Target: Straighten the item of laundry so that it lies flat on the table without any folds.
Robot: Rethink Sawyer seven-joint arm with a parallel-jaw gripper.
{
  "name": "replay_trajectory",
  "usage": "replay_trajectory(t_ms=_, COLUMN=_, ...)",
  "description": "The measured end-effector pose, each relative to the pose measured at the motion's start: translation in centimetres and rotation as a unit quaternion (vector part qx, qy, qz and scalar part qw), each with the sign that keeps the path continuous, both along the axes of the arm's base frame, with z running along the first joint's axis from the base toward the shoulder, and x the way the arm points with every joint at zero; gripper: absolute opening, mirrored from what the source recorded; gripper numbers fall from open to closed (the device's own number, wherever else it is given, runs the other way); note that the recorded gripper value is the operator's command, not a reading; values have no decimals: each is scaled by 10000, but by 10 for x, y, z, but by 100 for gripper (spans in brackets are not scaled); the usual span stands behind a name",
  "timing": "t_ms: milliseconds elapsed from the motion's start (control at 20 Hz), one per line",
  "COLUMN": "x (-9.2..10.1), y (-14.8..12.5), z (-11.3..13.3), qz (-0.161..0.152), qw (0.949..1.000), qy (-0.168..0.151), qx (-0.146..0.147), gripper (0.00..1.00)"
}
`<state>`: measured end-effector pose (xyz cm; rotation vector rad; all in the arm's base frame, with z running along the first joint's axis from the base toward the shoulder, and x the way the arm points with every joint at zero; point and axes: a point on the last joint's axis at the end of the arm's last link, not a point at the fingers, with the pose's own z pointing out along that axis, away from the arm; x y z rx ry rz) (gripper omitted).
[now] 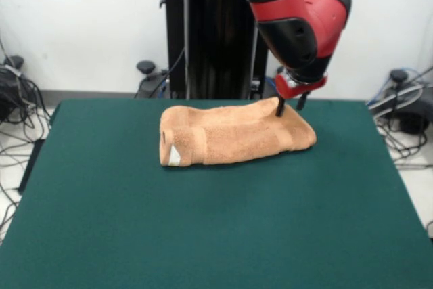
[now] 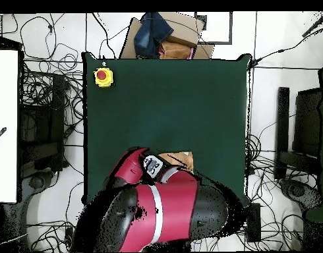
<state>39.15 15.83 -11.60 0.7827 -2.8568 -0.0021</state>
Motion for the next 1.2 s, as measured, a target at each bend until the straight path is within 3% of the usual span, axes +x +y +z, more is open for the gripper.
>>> replay_trajectory(t_ms=550, x=-28, y=9, z=-16, qz=347, qw=9993, qy=92, qx=63, gripper=100)
replay_trajectory(t_ms=1200, x=-26, y=1, z=-17, qz=317, qw=9995, qy=43, qx=15, gripper=100)
